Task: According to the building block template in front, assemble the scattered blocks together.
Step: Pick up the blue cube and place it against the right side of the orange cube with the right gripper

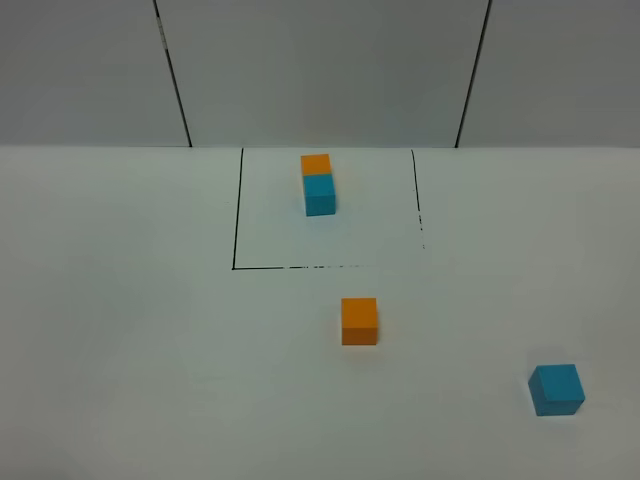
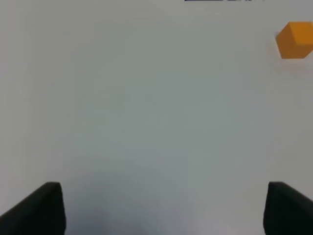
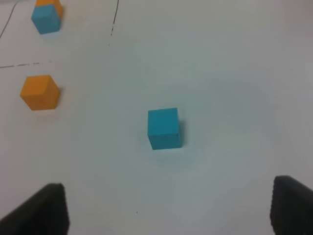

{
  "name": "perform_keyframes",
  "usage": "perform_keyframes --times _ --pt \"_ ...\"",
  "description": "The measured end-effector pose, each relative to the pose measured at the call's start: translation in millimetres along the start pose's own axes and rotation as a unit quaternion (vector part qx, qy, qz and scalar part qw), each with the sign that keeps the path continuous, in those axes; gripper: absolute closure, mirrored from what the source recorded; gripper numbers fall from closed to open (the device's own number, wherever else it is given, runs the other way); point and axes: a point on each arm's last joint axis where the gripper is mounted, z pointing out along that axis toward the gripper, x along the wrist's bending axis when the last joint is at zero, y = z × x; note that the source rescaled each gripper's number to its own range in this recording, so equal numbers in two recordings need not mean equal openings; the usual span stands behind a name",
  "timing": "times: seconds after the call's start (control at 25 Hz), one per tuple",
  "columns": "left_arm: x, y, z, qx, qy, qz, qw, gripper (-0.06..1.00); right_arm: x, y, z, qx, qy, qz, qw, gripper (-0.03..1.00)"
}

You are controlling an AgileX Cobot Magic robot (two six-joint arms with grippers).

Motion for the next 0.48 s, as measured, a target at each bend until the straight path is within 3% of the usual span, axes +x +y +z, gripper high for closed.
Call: perform_keyframes --times 0.2,0.48 --pt "-7 -22 -22 -0.079 0.001 0.023 0.997 0.25 0 0 0 0.000 0.000 0.000 1.000 0.31" --pt "-10 -42 -25 -0.077 -0.002 0.035 0.996 0.25 0 0 0 0.000 0.000 0.000 1.000 0.31"
